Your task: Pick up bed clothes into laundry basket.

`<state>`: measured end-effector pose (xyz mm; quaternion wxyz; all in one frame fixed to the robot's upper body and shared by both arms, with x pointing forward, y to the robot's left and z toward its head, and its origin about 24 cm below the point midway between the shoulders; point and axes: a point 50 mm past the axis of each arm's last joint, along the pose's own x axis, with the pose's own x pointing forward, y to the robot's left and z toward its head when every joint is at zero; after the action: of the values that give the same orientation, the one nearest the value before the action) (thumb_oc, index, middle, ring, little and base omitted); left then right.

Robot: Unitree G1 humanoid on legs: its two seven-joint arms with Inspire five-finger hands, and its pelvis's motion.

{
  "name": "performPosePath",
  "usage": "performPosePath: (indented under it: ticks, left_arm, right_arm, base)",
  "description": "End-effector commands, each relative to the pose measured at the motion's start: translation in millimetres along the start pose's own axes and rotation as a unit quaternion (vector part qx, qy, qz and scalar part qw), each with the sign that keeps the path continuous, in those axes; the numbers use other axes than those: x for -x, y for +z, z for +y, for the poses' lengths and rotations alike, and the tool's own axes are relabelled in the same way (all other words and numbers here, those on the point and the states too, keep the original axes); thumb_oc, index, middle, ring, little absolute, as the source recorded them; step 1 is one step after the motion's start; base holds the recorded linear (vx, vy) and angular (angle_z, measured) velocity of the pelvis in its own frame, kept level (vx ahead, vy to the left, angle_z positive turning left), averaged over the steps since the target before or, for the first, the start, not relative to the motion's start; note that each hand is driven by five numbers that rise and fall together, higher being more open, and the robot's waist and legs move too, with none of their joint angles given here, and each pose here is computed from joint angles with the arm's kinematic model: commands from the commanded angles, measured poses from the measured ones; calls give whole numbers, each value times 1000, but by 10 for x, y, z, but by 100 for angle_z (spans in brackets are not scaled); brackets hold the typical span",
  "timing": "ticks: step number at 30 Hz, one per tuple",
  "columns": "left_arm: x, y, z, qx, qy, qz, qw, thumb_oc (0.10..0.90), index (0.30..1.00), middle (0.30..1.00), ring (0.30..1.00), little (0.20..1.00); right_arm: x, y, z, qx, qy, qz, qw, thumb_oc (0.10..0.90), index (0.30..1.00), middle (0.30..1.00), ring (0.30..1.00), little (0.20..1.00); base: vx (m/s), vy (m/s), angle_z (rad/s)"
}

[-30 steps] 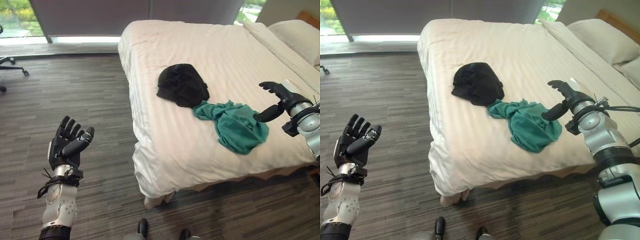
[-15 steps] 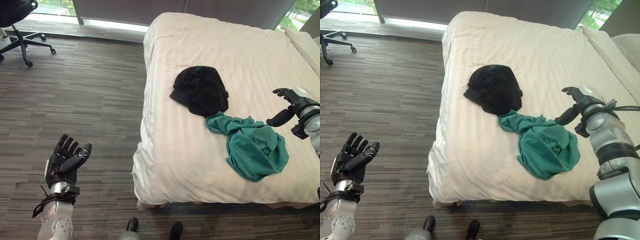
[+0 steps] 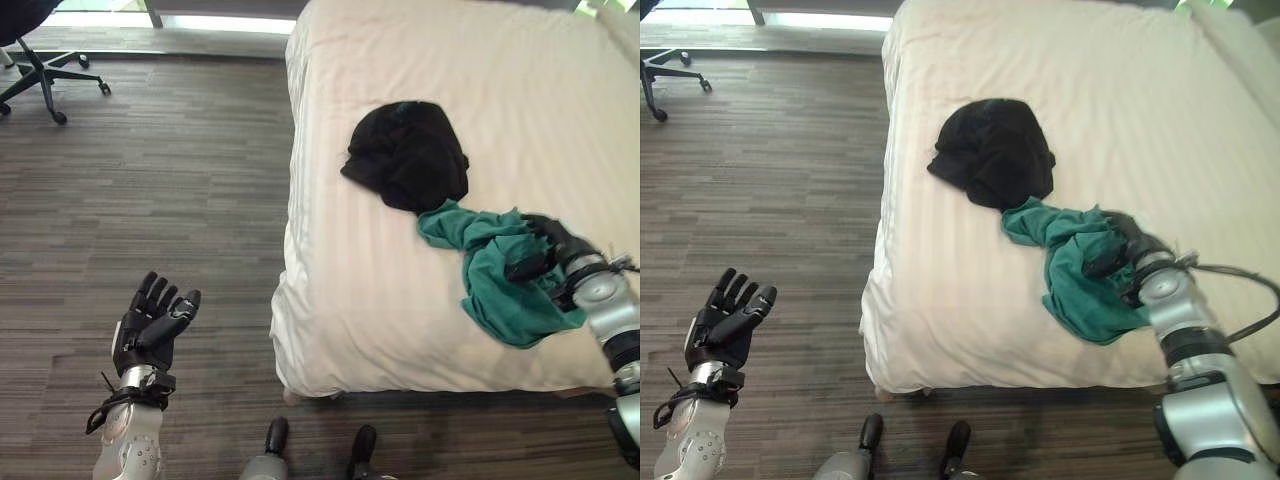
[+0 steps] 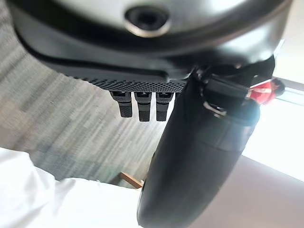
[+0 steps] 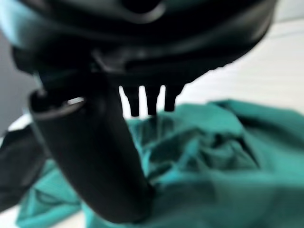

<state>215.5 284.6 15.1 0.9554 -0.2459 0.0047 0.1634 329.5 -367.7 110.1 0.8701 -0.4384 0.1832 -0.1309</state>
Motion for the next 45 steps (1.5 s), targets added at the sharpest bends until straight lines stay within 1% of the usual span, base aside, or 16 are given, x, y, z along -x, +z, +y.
performPosePath:
  ticks: [1,3,4,5,6,7,8,11,15,22,23,27,30,33,42,45]
  left_arm:
    - [-103,541,-256,14,-70,-130,989,800,900,900,900,900]
    - [-73,512,-187,18,-54,-127,990,800,900,900,900,900]
    - [-41,446,-126,29,-36,-121,992,800,900,900,900,900]
    - [-39,445,-124,29,-36,-120,992,800,900,900,900,900]
    - [-24,447,-40,40,-12,-128,991,800,900,900,900,900]
    - [-23,446,-39,39,-13,-128,991,800,900,900,900,900]
    - [-24,474,-9,41,-4,-136,990,800,900,900,900,900]
    - [-70,572,13,42,13,-164,985,800,900,900,900,900]
    - [-157,800,-3,15,32,-210,977,800,900,900,900,900]
    - [-487,1434,-50,-110,61,-261,957,800,900,900,900,900]
    - [-559,1665,-7,-161,77,-265,948,800,900,900,900,900]
    - [-612,2015,-55,-210,75,-285,932,800,900,900,900,900]
    - [-583,2376,41,-285,93,-285,910,800,900,900,900,900]
    - [-595,2459,24,-308,94,-283,903,800,900,900,900,900]
    - [-776,2936,-422,-388,60,-292,872,800,900,900,900,900]
    - [-901,2928,-730,-407,26,-297,864,800,900,900,900,900]
  right_arm:
    - [-47,16,-289,46,-41,40,997,800,900,900,900,900]
    - [-39,-41,-215,42,-29,47,998,800,900,900,900,900]
    - [-7,-190,19,58,11,63,996,800,900,900,900,900]
    - [-5,-195,22,58,12,64,996,800,900,900,900,900]
    - [73,-393,294,85,61,78,991,800,900,900,900,900]
    - [77,-401,300,85,62,79,991,502,453,453,453,453]
    - [128,-494,413,97,82,82,989,400,300,300,300,300]
    - [303,-776,601,130,119,92,980,400,300,300,300,300]
    - [602,-1166,844,122,156,124,972,400,300,300,300,300]
    - [1107,-1623,1296,91,229,186,951,400,300,300,300,300]
    - [1170,-1650,1350,73,239,189,950,400,300,300,300,300]
    - [1167,-1621,1416,44,240,194,950,400,300,300,300,300]
    - [1261,-1679,1456,9,250,203,947,400,300,300,300,300]
    - [1266,-1699,1429,-1,241,207,948,400,300,300,300,300]
    - [1305,-1722,1486,-93,207,229,947,400,300,300,300,300]
    - [1461,-1864,1627,-149,191,282,928,400,300,300,300,300]
  base:
    - [-61,1,-4]
    - [-17,-18,-6]
    - [5,-26,-4]
    - [47,-37,-1]
    - [36,-19,2]
    - [51,-29,7]
    - [29,-22,7]
    - [42,-34,4]
    - [33,-34,6]
    - [29,-48,6]
    - [-3,-71,-7]
    - [31,-16,-26]
    - [227,153,-38]
    - [149,166,-30]
    - [163,336,-37]
    - [-5,510,-68]
